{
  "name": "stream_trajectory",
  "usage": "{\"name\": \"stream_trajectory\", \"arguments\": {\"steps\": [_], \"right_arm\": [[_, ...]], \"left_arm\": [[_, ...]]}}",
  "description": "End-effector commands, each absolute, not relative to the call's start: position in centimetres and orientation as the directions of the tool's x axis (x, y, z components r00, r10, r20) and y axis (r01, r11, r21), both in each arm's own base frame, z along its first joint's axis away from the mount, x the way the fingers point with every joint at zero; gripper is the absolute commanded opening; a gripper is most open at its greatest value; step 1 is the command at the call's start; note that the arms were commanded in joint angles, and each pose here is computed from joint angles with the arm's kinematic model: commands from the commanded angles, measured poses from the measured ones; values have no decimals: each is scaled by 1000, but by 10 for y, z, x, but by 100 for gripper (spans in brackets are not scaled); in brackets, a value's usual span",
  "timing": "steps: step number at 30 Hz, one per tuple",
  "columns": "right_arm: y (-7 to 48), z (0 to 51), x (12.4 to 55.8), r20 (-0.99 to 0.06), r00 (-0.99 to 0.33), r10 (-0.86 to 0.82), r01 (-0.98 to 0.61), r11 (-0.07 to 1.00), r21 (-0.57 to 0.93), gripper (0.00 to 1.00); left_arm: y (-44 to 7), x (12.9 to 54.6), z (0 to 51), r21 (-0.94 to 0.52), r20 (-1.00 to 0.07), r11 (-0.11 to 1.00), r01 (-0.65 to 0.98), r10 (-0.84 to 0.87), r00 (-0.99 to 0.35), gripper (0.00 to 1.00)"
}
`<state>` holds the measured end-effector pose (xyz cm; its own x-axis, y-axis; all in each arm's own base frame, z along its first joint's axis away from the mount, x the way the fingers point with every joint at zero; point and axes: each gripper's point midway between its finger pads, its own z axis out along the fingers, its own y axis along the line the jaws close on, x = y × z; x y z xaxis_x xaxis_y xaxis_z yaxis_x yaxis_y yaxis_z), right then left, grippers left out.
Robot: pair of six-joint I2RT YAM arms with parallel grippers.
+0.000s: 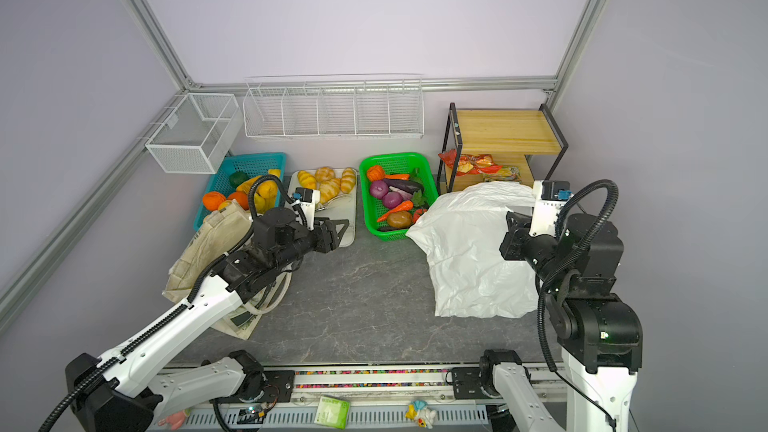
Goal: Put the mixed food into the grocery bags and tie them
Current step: 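Grasp the white plastic bag with the right gripper and lift it up, then grasp the plastic bag's rim with the left gripper while the right gripper holds it open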
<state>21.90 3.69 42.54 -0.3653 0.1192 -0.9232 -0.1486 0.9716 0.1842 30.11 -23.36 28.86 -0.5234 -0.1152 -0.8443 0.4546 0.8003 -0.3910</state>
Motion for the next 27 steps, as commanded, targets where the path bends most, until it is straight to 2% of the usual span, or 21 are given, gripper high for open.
{"name": "stream_trajectory", "arguments": {"steps": [1, 4, 8, 11, 14, 18, 20, 27], "right_arm": [[71, 410, 228, -907, -415, 71, -300, 930, 210, 7], [118, 384, 234, -878, -478, 27, -445, 854, 269, 7], [195, 336, 236, -836, -533, -128, -592, 763, 260, 7], [255, 305, 229, -804, -559, -204, -679, 668, 303, 8], [296, 286, 222, -788, -581, -202, -718, 583, 380, 9], [322, 268, 217, -764, -611, -207, -731, 518, 444, 13], [327, 265, 217, -758, -617, -209, -732, 506, 457, 13], [323, 270, 219, -789, -583, -194, -746, 514, 425, 16]], "left_arm": [[-228, 298, 273, -489, -778, 767, 416, -168, -605, 66], [-231, 298, 267, -544, -742, 732, 411, -191, -642, 66], [-238, 298, 264, -576, -713, 710, 404, -196, -673, 66], [-234, 299, 268, -573, -720, 718, 396, -210, -661, 66], [-226, 302, 272, -584, -715, 720, 375, -238, -657, 66], [-213, 305, 276, -591, -717, 723, 357, -268, -644, 65], [-218, 300, 282, -583, -738, 703, 409, -247, -628, 65], [-262, 258, 293, -607, -765, 487, 628, -145, -627, 65]]}}
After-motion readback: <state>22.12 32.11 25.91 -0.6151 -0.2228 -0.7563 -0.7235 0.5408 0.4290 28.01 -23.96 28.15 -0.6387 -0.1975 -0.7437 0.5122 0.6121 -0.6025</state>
